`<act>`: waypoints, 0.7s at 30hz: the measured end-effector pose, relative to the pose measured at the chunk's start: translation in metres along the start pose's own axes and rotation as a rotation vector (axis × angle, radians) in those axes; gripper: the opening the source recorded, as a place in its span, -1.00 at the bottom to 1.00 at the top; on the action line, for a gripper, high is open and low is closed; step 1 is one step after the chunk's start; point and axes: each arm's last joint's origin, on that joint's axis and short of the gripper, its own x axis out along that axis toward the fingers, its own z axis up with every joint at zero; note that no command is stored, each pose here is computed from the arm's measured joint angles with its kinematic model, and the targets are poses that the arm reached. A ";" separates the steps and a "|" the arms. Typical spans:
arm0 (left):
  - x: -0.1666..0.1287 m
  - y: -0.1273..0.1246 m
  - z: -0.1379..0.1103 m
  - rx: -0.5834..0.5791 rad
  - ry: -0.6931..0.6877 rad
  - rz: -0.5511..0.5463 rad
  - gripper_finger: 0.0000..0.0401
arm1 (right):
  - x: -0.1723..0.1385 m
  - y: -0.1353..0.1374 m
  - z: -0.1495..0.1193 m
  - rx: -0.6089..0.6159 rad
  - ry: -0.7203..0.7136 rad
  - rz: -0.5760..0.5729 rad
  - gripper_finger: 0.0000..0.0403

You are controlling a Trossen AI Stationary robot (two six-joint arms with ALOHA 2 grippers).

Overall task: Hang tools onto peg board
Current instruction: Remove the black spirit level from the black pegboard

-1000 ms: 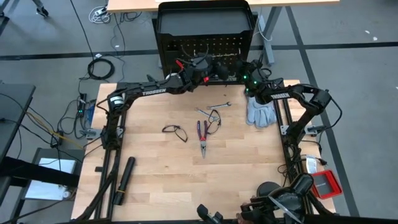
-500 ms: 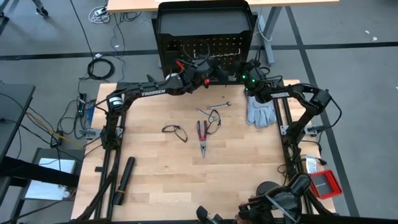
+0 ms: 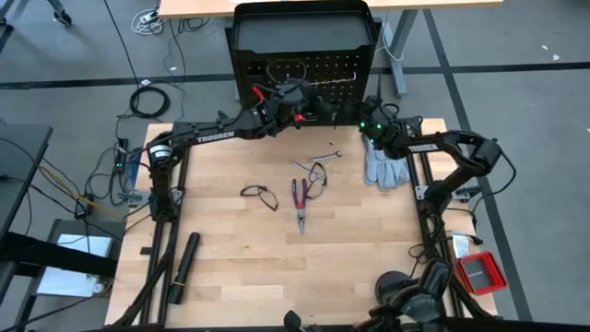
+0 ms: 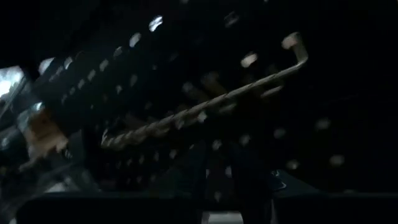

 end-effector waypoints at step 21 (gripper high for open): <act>-0.077 0.021 -0.015 0.083 0.173 -0.122 -0.61 | -0.022 0.011 -0.011 -0.197 0.170 0.129 -0.48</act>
